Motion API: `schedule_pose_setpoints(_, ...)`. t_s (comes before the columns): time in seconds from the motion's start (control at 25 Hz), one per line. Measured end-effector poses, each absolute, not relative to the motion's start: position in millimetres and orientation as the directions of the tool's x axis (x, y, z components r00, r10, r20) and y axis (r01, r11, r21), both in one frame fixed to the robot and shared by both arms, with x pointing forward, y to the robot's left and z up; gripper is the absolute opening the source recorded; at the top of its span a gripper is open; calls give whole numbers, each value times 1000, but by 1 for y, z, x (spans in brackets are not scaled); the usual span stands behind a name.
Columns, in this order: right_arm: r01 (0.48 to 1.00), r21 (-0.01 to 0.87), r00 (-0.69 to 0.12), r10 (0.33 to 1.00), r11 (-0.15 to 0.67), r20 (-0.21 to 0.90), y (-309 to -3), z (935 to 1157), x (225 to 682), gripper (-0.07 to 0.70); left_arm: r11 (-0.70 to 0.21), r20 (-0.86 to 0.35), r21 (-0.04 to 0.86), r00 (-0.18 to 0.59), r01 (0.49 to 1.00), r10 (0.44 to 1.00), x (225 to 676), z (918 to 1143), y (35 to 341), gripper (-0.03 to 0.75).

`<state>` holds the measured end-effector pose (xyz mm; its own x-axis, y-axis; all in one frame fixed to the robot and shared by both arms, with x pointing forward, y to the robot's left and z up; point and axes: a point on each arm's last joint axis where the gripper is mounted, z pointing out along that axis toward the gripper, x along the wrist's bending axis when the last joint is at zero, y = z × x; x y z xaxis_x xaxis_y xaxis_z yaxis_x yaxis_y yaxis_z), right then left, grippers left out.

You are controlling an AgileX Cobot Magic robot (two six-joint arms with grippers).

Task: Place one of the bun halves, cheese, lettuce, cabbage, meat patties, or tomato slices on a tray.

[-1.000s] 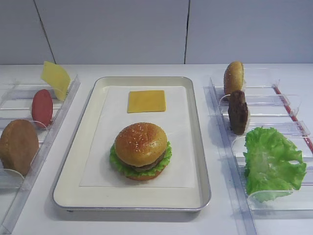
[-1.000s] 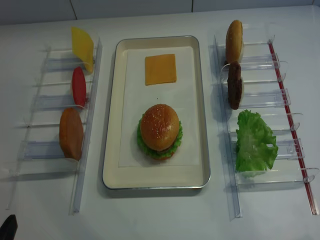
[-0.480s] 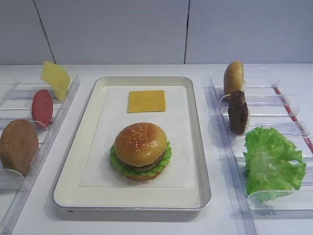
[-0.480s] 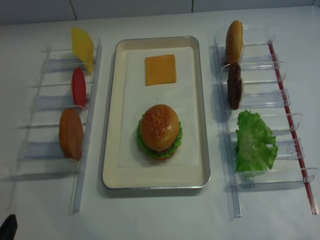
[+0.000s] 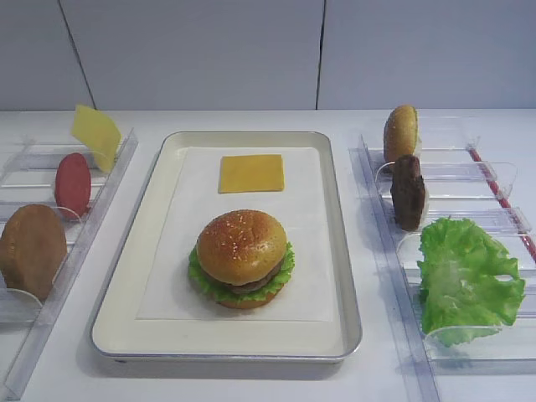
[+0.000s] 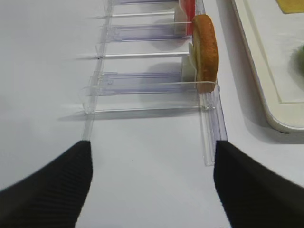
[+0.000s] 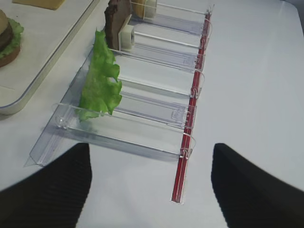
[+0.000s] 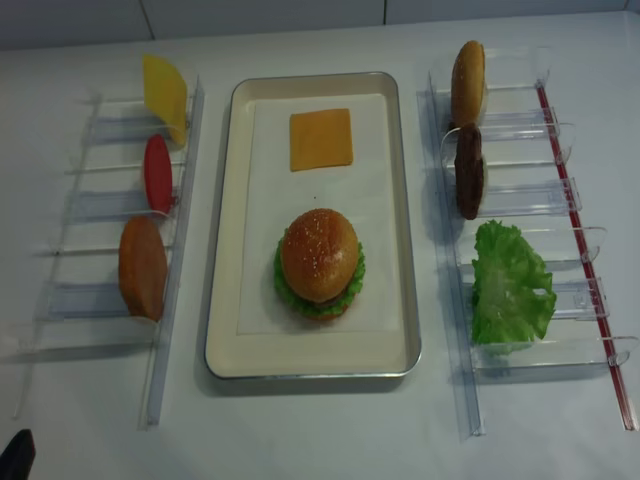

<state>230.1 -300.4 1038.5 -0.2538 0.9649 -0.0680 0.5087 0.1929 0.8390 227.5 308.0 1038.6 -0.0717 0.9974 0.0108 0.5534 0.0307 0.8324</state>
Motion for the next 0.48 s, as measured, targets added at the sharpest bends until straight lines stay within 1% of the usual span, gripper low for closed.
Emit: schedule_pose_setpoints(0.48, 509, 839, -254, 965, 193, -68, -300, 1039, 230, 515, 31, 11, 832, -72, 553, 997, 227, 1039, 308, 530)
